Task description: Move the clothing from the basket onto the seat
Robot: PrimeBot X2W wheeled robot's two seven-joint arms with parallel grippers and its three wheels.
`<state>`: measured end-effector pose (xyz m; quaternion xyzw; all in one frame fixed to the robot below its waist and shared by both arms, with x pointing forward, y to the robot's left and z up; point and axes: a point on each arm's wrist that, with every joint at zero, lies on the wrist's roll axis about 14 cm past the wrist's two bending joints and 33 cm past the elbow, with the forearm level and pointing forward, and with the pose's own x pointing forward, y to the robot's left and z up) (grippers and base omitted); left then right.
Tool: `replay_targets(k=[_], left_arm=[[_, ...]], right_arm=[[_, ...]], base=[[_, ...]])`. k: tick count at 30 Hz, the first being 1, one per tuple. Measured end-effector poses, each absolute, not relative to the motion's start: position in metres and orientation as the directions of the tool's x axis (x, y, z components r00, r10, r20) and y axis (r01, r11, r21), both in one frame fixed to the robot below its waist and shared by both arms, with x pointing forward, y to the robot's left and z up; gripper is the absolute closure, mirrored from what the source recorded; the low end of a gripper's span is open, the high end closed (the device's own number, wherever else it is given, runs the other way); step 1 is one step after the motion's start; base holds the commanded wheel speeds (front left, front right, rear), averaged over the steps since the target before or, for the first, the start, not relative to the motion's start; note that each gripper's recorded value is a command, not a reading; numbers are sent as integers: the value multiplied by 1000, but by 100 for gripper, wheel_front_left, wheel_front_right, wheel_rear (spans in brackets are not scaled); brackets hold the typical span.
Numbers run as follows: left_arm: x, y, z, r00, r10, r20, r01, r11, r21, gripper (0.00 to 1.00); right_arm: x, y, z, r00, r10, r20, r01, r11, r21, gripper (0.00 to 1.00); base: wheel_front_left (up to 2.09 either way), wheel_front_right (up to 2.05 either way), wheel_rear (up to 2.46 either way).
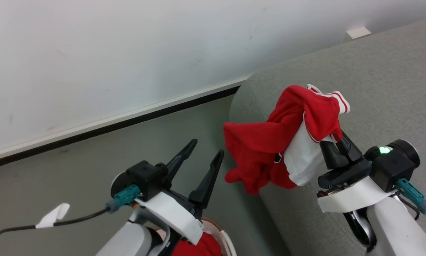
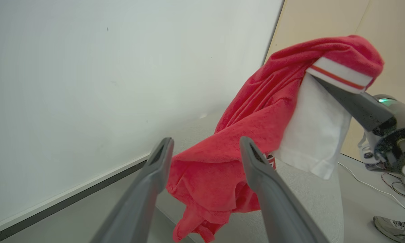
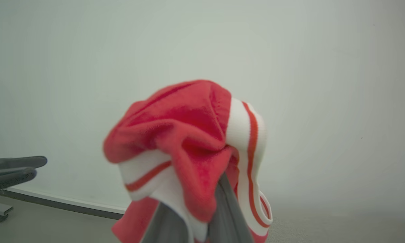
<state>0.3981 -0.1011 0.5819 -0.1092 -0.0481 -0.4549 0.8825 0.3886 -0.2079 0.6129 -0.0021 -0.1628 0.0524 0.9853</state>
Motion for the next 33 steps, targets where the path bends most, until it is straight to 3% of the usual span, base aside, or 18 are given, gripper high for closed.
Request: replay_targets(k=[9,19,27,33], left_arm=[[374,-146,575,447,-875,184,894,430,-129,0],[372,-155,564,419,-893,164,906,401,-132,0],[391,-145,551,436,-889,139,897,419,-140,0],[417,-131,539,460,-879,123,884,442,-150,0]], right_arm=[[353,-255,620,941,-21,339,41,998,-52,100],[345,-267,621,939,-52,340,78,995,-63,100],[376,-284,653,917,-29,397,96,984,-150,100],[422,-312,683,913,-20,408,131,960,-247,100]], base=[[0,0,0],[0,0,0],[0,0,0],[0,0,0]])
